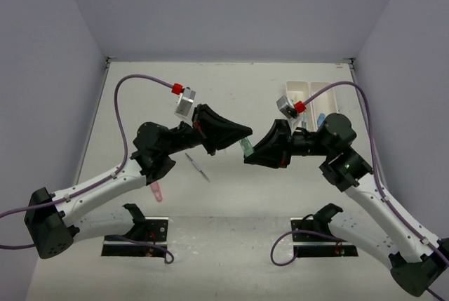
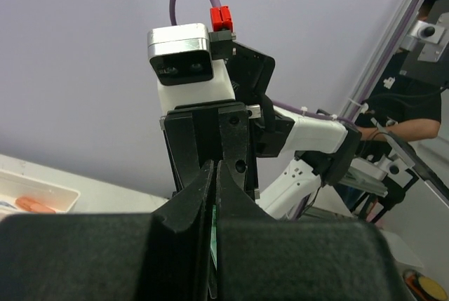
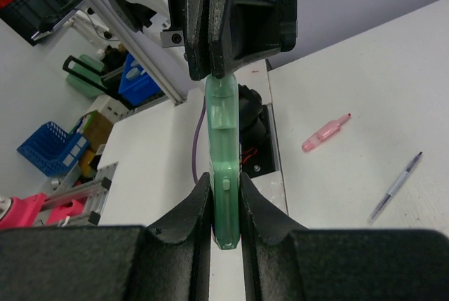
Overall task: Sort the stationery into containers
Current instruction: Close the pen cap on the pen, then place the pen in the storage box.
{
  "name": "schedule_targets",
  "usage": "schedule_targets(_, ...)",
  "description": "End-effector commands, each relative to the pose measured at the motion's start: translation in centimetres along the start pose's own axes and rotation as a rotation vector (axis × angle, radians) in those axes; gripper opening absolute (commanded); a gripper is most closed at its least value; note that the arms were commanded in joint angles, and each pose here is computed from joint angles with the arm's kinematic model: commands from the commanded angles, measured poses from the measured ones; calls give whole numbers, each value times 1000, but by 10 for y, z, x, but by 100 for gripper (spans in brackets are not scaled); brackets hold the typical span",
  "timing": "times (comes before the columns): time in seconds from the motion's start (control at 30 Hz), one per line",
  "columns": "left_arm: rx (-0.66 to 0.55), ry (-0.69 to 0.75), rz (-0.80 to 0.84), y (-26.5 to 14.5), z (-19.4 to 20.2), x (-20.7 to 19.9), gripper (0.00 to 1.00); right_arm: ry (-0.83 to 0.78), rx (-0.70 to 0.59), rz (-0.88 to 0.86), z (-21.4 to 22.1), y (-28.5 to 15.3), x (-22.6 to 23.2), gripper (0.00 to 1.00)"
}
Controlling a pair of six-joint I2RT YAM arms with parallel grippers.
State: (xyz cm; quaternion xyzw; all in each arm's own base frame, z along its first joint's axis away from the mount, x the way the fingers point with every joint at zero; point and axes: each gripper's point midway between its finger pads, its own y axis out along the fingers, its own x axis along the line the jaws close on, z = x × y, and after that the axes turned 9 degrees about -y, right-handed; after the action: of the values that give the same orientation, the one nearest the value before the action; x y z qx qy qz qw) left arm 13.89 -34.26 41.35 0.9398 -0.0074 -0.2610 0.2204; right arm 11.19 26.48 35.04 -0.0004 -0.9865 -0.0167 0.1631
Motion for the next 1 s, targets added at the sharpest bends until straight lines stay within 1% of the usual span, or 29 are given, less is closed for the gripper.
schedule_targets(0.0, 162, -84, 12, -6, 65, 3, 0, -115, -159, 109, -69, 0, -3, 0)
schedule_targets(0.1, 203, -128, 16, -8, 93, 2, 0, -150, -187, 148, -94, -1, -2, 0)
schedule_targets(0.17, 214, -143, 32, -8, 104, -5, 0, -175, -211, 161, -110, -3, 1, 0)
schedule_targets(0.27, 226, -163, 28, -17, 118, -6, 0, -159, -245, 249, -122, -9, -16, 0)
schedule_targets(0.37, 229, -162, 0, -23, 120, -2, 0, -113, -261, 284, -120, -13, -33, 0)
schedule_targets(0.4, 213, -148, -8, -23, 114, -4, 0, -107, -248, 281, -117, -12, -35, 0)
schedule_targets(0.43, 230, -132, -81, -27, 116, 8, 0, -144, -231, 307, -113, -13, -42, 0)
schedule_targets(0.47, 159, -93, -170, -20, 92, 19, 0, -107, -184, 362, -98, -15, -56, 0)
schedule_targets(0.5, 120, -67, -261, -20, 75, 29, 4, -95, -173, 411, -91, -18, -66, 0)
schedule_targets(0.53, 35, -24, -443, -29, 41, 45, 33, -71, -144, 505, -75, -28, -88, 0)
schedule_targets(0.57, 8, -2, -639, -50, 25, 64, 56, -46, -113, 606, -58, -43, -113, 0)
schedule_targets(0.6, -64, 28, -790, -70, 0, 74, 80, -26, -93, 684, -44, -56, -130, 0)
schedule_targets(0.63, -174, 64, -909, -88, -33, 75, 100, -6, -75, 767, -33, -71, -145, 0)
schedule_targets(0.67, -248, 94, -1016, -110, -57, 74, 100, 19, -48, 896, -17, -94, -167, 0)
schedule_targets(0.73, -282, 119, -1109, -134, -72, 70, 100, 14, 1, 1113, 1, -137, -200, 0)
schedule_targets(0.8, -322, 121, -1107, -146, -85, 58, 100, 13, 62, 1353, 15, -182, -229, 0)
schedule_targets(0.83, -317, 115, -1082, -148, -83, 53, 100, 3, 90, 1474, 17, -205, -240, 0)
schedule_targets(0.9, -285, 113, -1050, -148, -76, 51, 100, -19, 170, 1618, 21, -238, -258, 0)
schedule_targets(0.93, -235, 103, -1032, -147, -62, 53, 100, -2, 241, 1719, 29, -260, -276, 0)
schedule_targets(0.97, -190, 94, -1023, -146, -50, 56, 100, 18, 288, 1776, 34, -275, -289, 0)
